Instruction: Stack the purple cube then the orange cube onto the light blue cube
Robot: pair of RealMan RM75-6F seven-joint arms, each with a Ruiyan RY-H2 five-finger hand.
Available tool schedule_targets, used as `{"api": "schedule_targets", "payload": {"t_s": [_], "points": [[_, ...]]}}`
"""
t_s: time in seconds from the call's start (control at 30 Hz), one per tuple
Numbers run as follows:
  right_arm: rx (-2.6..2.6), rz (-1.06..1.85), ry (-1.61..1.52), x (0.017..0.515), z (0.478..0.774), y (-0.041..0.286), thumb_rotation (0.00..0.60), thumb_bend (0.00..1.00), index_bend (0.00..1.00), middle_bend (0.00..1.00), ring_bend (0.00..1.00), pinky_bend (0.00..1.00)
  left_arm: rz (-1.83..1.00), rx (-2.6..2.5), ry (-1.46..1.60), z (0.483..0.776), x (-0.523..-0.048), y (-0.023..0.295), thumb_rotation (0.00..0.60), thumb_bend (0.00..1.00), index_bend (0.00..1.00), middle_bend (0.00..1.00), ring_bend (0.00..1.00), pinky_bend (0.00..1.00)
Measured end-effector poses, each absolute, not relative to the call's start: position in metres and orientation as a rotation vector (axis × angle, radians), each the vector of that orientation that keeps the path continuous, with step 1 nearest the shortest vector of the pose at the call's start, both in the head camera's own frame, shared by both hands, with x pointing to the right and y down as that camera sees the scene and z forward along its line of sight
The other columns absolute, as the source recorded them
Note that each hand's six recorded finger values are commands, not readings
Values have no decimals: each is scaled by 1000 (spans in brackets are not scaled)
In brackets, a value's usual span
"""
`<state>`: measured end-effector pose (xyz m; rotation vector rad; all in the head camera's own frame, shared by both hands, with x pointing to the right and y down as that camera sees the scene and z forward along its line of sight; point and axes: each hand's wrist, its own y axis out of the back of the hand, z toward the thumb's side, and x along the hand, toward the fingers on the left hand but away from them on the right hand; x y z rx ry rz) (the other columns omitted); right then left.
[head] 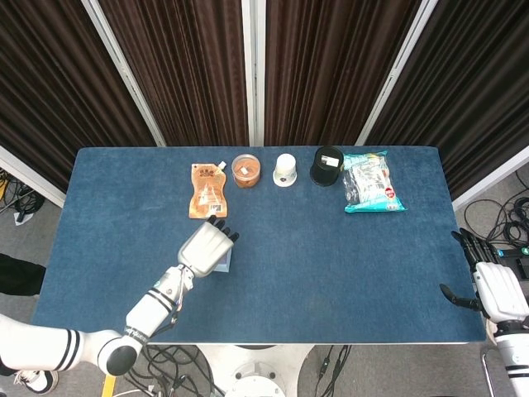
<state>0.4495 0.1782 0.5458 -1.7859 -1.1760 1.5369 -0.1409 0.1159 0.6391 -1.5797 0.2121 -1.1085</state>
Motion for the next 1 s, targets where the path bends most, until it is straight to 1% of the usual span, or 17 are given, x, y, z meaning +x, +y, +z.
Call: {"api": "schedule_targets", "payload": {"t_s": [0.1, 0.13, 0.2, 0.27, 0.5, 0.63, 0.73, 0.83, 1.0], "points": [[-1787, 1538, -1173, 449, 546, 178, 600, 179, 0, 8, 0, 0, -1101, -1591, 211, 639, -142, 117, 600, 286, 265, 439, 301, 287], [-1787, 1538, -1171, 449, 546, 179, 600, 179, 0, 8, 0, 0, -1099, -1595, 210, 638, -142, 117, 600, 261, 213, 367, 261, 264], [-1788, 1539, -1168, 449, 547, 179, 600, 179, 0, 8, 0, 0, -1095, -1608, 211, 637, -143, 116, 600, 231, 165, 281, 213, 241], [-1790, 1541, -1165, 448, 547, 179, 600, 179, 0, 8, 0, 0, -1097, -1616, 214, 634, -145, 115, 600, 204, 147, 233, 186, 231], [-1789, 1539, -1170, 449, 546, 179, 600, 178, 0, 8, 0, 0, -1178, -1592, 201, 627, -166, 111, 600, 175, 145, 220, 164, 220], [-1787, 1537, -1176, 450, 545, 178, 600, 179, 0, 8, 0, 0, -1302, -1530, 183, 625, -204, 113, 600, 176, 145, 216, 158, 220], [-1784, 1536, -1178, 450, 544, 178, 600, 178, 0, 8, 0, 0, -1387, -1496, 184, 629, -237, 120, 600, 177, 145, 215, 157, 221], [-1780, 1537, -1178, 450, 544, 178, 600, 179, 0, 8, 0, 0, -1393, -1461, 232, 630, -259, 120, 600, 181, 145, 212, 157, 221], [-1773, 1542, -1178, 450, 545, 178, 600, 177, 0, 8, 0, 0, -1346, -1375, 414, 629, -312, 114, 600, 190, 145, 203, 157, 222]]}}
